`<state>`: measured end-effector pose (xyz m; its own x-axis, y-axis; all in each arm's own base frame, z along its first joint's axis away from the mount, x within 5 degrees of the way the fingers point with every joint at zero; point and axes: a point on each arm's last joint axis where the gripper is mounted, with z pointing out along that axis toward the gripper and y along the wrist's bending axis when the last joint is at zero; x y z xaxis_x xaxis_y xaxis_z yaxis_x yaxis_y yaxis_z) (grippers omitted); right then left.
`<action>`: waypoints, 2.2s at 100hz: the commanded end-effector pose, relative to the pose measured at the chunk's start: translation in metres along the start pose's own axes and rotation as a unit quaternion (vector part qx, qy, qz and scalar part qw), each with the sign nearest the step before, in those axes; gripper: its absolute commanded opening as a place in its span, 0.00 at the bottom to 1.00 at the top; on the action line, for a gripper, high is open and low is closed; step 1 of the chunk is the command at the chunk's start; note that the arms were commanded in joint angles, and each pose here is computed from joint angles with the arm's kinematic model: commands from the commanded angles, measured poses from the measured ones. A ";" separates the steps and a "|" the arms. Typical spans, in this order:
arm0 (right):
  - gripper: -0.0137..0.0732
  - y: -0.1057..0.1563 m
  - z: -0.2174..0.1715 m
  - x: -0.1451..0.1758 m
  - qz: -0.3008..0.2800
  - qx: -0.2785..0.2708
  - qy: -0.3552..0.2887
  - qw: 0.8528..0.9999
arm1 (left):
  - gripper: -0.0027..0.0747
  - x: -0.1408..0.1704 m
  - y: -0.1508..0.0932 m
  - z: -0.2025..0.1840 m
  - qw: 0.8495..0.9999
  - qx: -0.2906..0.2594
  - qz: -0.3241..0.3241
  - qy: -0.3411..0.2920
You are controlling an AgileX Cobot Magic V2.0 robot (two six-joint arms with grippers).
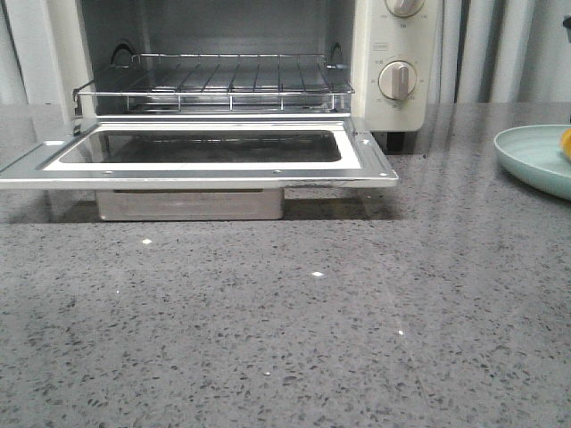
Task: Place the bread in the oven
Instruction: 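Lower the right gripper over the croissant on the blue plate, then grasp the croissant with the right gripper and lift it, then carry the croissant into the oven and release it on the rack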
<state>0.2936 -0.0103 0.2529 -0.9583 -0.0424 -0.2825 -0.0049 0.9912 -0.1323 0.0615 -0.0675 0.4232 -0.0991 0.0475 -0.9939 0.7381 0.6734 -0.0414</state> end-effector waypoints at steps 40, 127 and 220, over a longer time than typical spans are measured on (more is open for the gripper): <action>0.08 -0.009 -0.039 -0.013 -0.005 0.020 -0.113 0.993 | 0.01 -0.020 0.001 -0.013 0.996 -0.030 -0.004 -0.083; 0.08 0.177 -0.204 0.010 -0.330 -0.097 -0.338 0.876 | 0.01 -0.026 0.002 -0.025 0.989 -0.069 0.026 -0.126; 0.08 0.246 -0.134 -0.095 -0.399 0.074 -0.342 0.848 | 0.01 -0.020 -0.002 -0.025 0.994 -0.046 0.022 -0.098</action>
<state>0.3414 0.2693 0.3377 -0.3419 -0.8297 -0.4412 -0.5765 0.5560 -0.5988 0.0471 -0.0537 0.4337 0.0362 0.0072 -0.9993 0.6833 0.7295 0.0300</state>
